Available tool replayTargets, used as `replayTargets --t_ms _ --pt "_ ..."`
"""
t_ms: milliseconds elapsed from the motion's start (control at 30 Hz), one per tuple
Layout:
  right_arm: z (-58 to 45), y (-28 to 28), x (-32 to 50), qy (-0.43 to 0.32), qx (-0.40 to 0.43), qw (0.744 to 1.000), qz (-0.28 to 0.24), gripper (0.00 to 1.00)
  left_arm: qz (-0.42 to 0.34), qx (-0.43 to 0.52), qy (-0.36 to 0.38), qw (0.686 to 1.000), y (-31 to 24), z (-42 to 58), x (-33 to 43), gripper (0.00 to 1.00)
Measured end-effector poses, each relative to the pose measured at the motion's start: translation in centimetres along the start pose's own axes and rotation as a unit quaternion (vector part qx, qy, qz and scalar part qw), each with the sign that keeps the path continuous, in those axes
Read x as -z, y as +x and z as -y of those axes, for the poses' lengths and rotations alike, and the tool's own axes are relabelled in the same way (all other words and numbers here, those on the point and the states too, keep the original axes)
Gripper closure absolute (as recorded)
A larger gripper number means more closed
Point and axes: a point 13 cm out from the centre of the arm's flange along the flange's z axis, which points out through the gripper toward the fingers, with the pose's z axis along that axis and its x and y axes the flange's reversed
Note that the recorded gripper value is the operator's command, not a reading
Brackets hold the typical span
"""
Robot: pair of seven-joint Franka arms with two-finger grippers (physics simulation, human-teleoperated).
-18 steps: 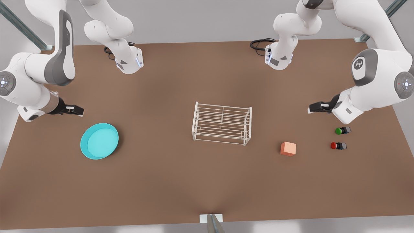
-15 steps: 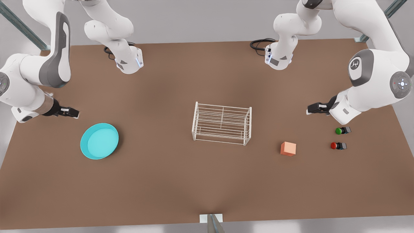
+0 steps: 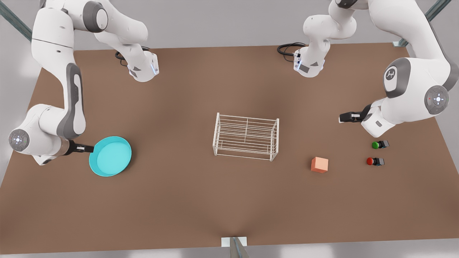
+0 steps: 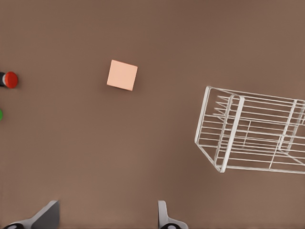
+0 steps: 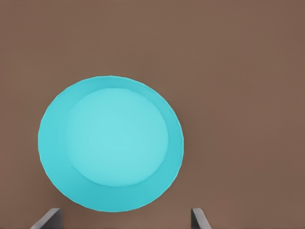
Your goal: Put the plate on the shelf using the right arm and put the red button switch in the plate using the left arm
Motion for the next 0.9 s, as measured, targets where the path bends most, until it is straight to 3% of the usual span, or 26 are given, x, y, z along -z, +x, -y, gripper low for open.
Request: replayTargets --t_ms 233,667,767,900 --pt "2.5 -2.6 -5.8 -0.048 0.026 0.998 0.014 0.00 -0.007 0.006 -0.001 1.000 0.2 -0.2 -0.4 0.00" --pt "5.6 -6.8 -13.6 -0.055 0.109 0.992 0.042 0.00 0.005 -0.001 -0.002 1.000 0.7 1.8 1.0 0.00" --pt "5.1 -6.7 -14.9 -0.065 0.125 0.989 0.041 0.07 0.020 -0.035 -0.017 0.999 -0.1 5.7 0.7 0.00" --pt "4.4 -6.3 -16.3 -0.072 0.147 0.986 0.036 0.20 0.050 -0.032 -0.036 0.998 -5.8 5.3 -0.5 0.00"
